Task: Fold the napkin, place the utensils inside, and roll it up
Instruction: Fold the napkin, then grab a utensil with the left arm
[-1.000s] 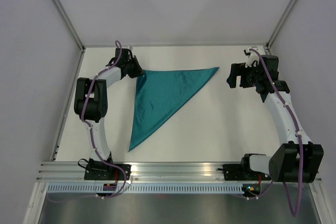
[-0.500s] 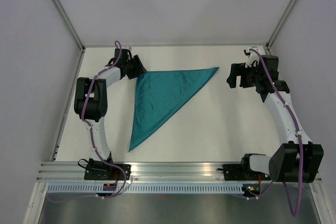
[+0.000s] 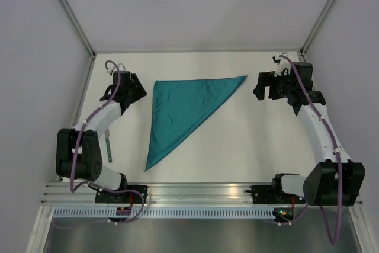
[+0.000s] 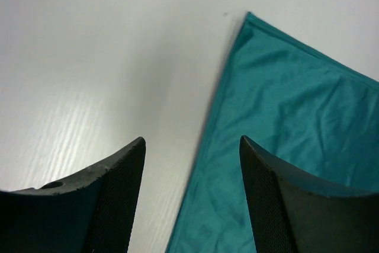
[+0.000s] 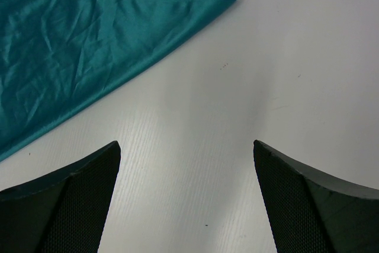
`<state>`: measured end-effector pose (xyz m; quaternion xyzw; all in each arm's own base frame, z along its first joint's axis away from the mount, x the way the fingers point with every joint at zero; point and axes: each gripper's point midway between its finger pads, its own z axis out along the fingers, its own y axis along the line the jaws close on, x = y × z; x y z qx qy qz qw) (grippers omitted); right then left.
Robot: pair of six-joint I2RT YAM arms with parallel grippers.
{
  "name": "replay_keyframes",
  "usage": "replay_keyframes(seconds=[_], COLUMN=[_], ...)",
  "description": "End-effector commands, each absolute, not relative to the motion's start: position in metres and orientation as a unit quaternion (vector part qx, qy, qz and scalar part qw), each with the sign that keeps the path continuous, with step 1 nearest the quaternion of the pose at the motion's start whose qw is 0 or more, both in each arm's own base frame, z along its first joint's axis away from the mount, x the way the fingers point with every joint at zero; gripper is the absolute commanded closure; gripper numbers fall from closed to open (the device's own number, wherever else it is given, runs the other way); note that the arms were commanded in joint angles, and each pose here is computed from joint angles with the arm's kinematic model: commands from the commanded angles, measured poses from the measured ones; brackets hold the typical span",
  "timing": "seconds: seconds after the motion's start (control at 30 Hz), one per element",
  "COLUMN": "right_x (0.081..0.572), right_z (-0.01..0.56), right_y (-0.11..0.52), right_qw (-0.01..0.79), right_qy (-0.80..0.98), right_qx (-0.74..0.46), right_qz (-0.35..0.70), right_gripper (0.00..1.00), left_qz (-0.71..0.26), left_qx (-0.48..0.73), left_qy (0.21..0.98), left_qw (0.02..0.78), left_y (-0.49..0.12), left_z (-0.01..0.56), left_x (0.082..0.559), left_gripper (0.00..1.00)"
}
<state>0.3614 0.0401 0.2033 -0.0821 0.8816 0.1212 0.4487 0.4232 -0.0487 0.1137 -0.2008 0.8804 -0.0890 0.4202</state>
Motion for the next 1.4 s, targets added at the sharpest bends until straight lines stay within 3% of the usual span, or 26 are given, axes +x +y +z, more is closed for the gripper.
replay_keyframes(seconds=[0.0,0.23,0.47,0.7,1.37], right_x=[0.357,0.353,0.356,0.354,0.354], right_z=[0.2,0.191,0.174,0.166,0.155], right_y=[0.052,0.066,0.071,0.084,0.087], right_qw=[0.441,0.423,0.398,0.384,0.367], right_qy=[0.881,0.882,0.891,0.894,0.9], right_qx=[-0.091,-0.106,-0.112,-0.126,-0.124], right_qz=[0.146,0.178,0.188,0.195,0.198], right_gripper=[0.02,0.02,0.02,0.02,0.02], left_qz=[-0.013,0.046,0.111,0.136,0.113], left_qx=[-0.299,-0.379,-0.426,-0.428,-0.412], left_qy=[0.87,0.85,0.831,0.833,0.879], left_qw=[0.392,0.363,0.341,0.322,0.211], left_y=[-0.008,0.031,0.069,0.102,0.098], left_z=[0.088,0.077,0.079,0.083,0.02], left_x=[0.368,0.291,0.254,0.249,0.258], left_gripper=[0.3,0.29,0.28,0.27,0.29])
